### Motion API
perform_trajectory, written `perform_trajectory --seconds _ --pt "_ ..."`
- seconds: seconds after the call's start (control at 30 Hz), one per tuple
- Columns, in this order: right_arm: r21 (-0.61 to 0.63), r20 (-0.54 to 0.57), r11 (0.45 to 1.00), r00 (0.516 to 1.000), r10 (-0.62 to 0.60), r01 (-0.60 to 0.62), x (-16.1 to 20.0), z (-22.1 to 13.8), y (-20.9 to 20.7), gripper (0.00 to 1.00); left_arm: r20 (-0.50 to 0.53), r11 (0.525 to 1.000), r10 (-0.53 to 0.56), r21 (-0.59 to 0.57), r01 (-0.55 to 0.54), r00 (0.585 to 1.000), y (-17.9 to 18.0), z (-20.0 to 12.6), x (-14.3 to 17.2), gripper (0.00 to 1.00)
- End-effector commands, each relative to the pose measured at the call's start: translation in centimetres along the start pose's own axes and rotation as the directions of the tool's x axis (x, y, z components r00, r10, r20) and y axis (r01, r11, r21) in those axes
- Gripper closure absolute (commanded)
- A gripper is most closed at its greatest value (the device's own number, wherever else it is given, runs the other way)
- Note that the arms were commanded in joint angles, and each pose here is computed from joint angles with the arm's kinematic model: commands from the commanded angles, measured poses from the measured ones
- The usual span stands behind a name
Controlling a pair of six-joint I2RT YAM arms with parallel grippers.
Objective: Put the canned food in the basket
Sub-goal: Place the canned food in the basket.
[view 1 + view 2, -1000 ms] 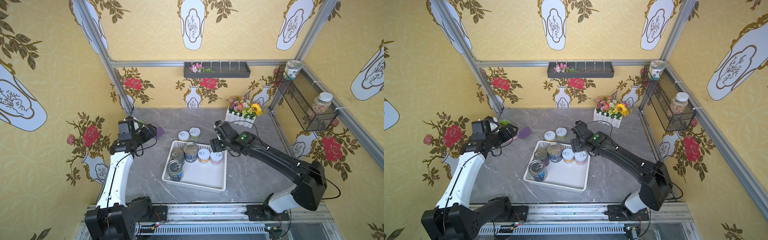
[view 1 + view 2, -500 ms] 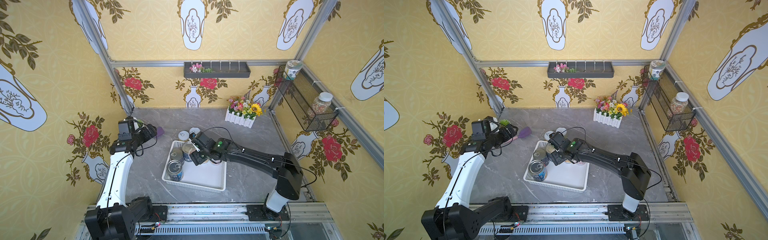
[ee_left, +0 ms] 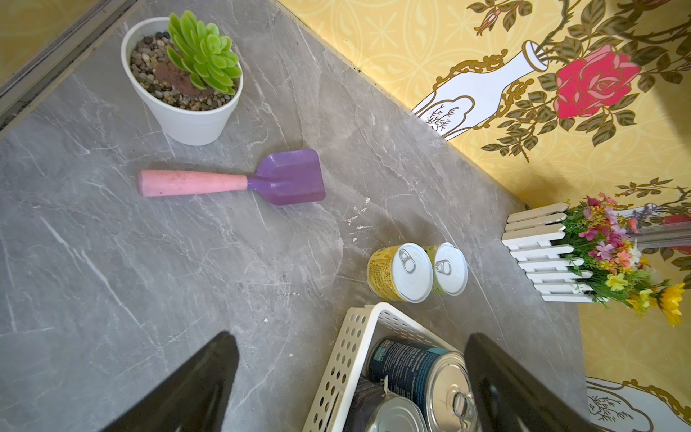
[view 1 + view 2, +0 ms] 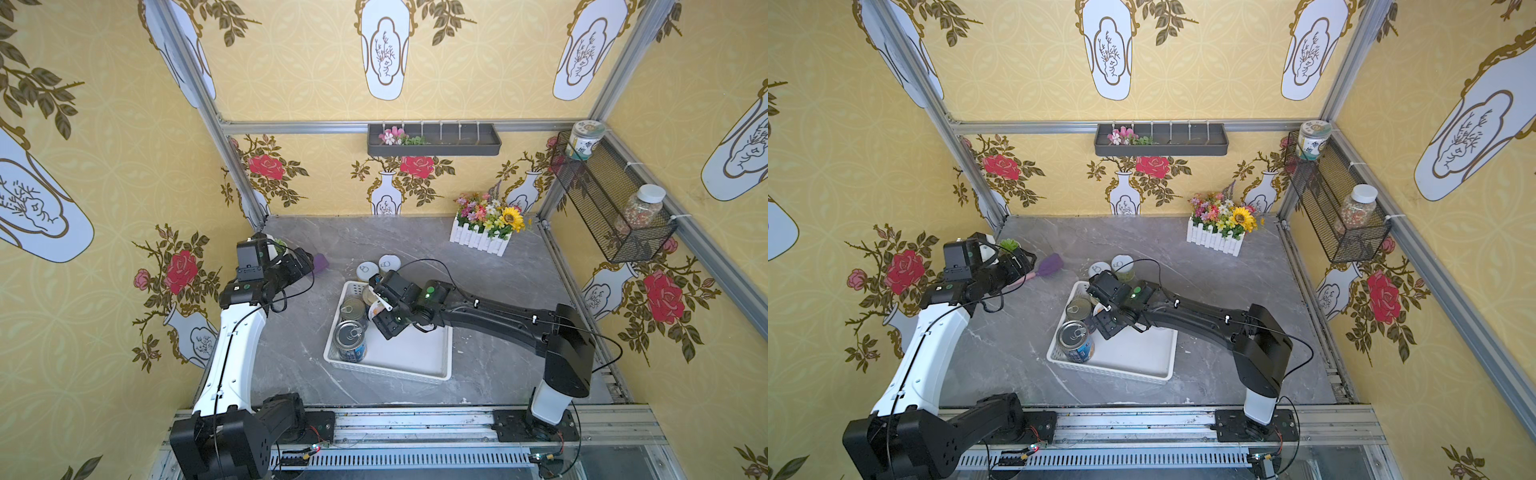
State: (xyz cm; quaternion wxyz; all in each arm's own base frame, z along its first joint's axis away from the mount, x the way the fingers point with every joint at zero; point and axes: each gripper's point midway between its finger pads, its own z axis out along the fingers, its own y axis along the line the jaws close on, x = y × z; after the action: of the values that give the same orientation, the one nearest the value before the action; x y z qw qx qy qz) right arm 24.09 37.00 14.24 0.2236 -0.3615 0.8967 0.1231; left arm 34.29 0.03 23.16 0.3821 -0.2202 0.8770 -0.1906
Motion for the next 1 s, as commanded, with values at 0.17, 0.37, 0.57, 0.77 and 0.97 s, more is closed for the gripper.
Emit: perform_trajectory --seconds 0.17,0.37,0.57,0.77,0.97 --pt "-0.132 -0.057 0.988 0.995 -0.085 0.077 0.7 -0.5 2.3 0.20 -0.003 1.000 0.009 0.005 -0.009 1.000 -0.1 0.1 0.0 0.00" --pt "-0.193 -0.186 0.975 0.972 -0.146 0.110 3.5 0.7 3.6 0.19 -0.003 1.000 0.007 0.006 -0.007 1.000 0.0 0.1 0.1 0.00" --pt "-0.118 -0.268 0.987 0.954 -0.137 0.109 4.5 3.3 2.4 0.19 -0.004 1.000 0.008 0.008 -0.008 1.000 -0.1 0.1 0.1 0.00" --pt "-0.022 -0.312 0.996 0.946 -0.090 0.087 4.7 5.6 0.5 0.19 -0.003 1.000 0.010 0.009 -0.010 1.000 -0.1 0.1 0.1 0.00" --pt "0.069 -0.265 0.996 0.963 -0.036 0.057 3.3 6.3 -1.2 0.19 -0.004 1.000 0.008 0.008 -0.008 1.000 -0.1 0.1 0.1 0.00"
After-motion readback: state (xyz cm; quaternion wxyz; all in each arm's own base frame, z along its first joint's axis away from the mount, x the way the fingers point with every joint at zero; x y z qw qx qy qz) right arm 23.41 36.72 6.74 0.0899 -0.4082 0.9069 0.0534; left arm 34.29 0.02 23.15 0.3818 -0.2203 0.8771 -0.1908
